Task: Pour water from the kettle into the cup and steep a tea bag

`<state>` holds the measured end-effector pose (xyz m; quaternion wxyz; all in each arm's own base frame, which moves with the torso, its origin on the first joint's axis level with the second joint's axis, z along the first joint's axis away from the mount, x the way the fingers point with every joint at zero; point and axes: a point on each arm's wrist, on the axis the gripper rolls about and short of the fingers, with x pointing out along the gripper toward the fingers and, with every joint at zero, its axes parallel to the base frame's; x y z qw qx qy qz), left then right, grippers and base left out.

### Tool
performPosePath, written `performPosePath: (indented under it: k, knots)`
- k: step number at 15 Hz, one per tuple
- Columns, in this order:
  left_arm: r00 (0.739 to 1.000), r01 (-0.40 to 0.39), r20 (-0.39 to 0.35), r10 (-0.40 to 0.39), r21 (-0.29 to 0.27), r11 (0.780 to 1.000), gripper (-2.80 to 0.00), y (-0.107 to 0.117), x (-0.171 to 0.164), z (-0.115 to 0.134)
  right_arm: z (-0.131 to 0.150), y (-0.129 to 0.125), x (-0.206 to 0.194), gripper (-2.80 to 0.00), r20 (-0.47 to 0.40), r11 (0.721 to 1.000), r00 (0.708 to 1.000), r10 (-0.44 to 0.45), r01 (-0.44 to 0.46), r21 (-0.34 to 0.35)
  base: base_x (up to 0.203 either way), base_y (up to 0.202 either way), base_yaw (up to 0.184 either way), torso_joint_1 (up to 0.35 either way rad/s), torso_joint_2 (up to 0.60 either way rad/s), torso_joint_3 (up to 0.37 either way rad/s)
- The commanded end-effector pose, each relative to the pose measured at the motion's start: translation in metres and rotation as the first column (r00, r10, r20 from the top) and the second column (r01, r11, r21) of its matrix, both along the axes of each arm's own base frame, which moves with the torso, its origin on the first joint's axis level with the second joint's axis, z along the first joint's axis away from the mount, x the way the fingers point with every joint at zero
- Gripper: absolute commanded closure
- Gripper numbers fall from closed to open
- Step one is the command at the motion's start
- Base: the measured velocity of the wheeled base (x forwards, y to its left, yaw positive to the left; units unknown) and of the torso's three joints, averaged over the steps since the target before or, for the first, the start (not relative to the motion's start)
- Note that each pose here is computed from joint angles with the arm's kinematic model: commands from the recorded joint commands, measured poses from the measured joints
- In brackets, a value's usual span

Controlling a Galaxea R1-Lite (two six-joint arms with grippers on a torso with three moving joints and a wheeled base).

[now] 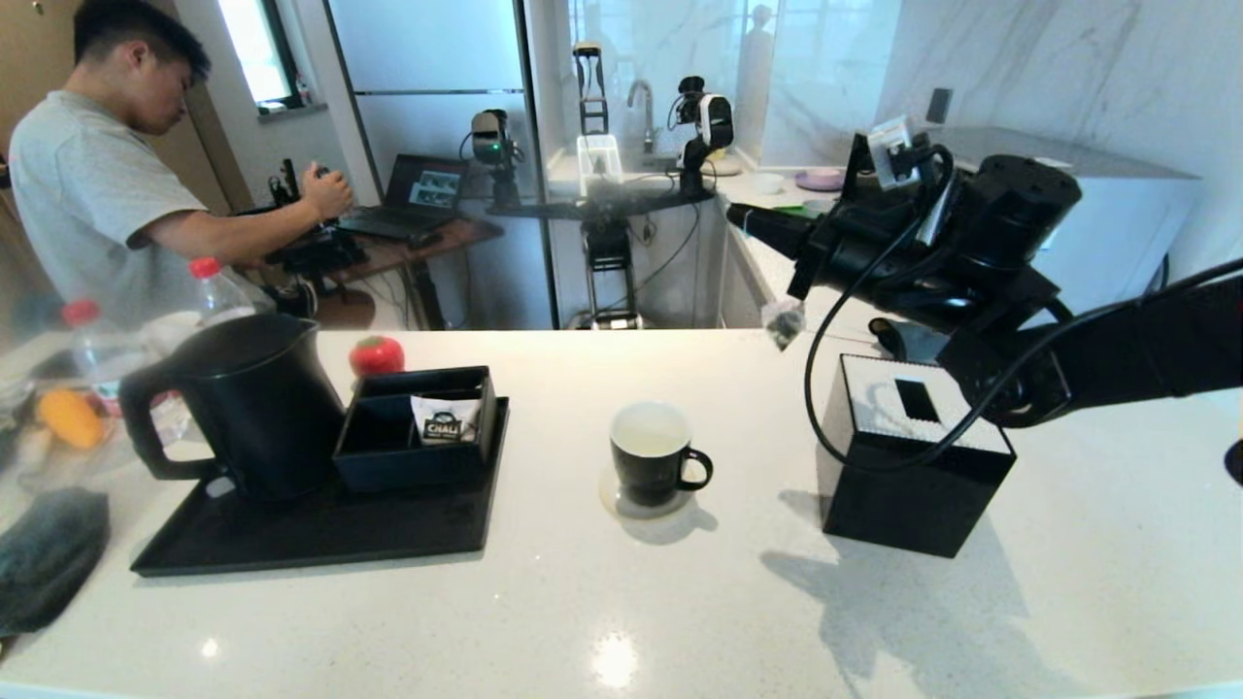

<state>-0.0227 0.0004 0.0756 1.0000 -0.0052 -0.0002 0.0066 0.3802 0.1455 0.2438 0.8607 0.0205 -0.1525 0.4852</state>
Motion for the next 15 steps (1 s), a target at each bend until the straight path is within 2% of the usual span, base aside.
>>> performPosePath:
  k: [1,5,10,15]
  knots:
    - [1.0,-0.001,0.001,0.001,0.0,1.0,0.0,0.0,0.0,0.0,-0.007,0.006,0.002,0.0,-0.009,1.0,1.0,0.016,-0.016,-0.005,0.0,0.0,0.0,0.0,0.0,0.0]
    - [1.0,-0.001,0.001,0.001,0.0,1.0,0.0,0.0,0.0,0.0,-0.027,0.018,0.008,0.0,-0.032,0.999,0.999,0.035,-0.036,-0.013,0.0,0.0,0.0,0.0,0.0,0.0]
    - [1.0,-0.001,0.001,0.001,0.0,1.0,0.0,0.0,0.0,0.0,-0.066,0.054,0.001,0.0,-0.082,0.992,0.99,0.116,-0.119,-0.031,0.0,0.0,0.0,0.0,0.0,0.0]
    - [1.0,-0.002,0.001,0.002,0.0,1.0,0.0,0.0,0.0,0.0,-0.07,0.061,0.002,0.0,-0.085,0.991,0.988,0.13,-0.133,-0.031,0.0,0.0,0.0,0.0,0.0,0.0]
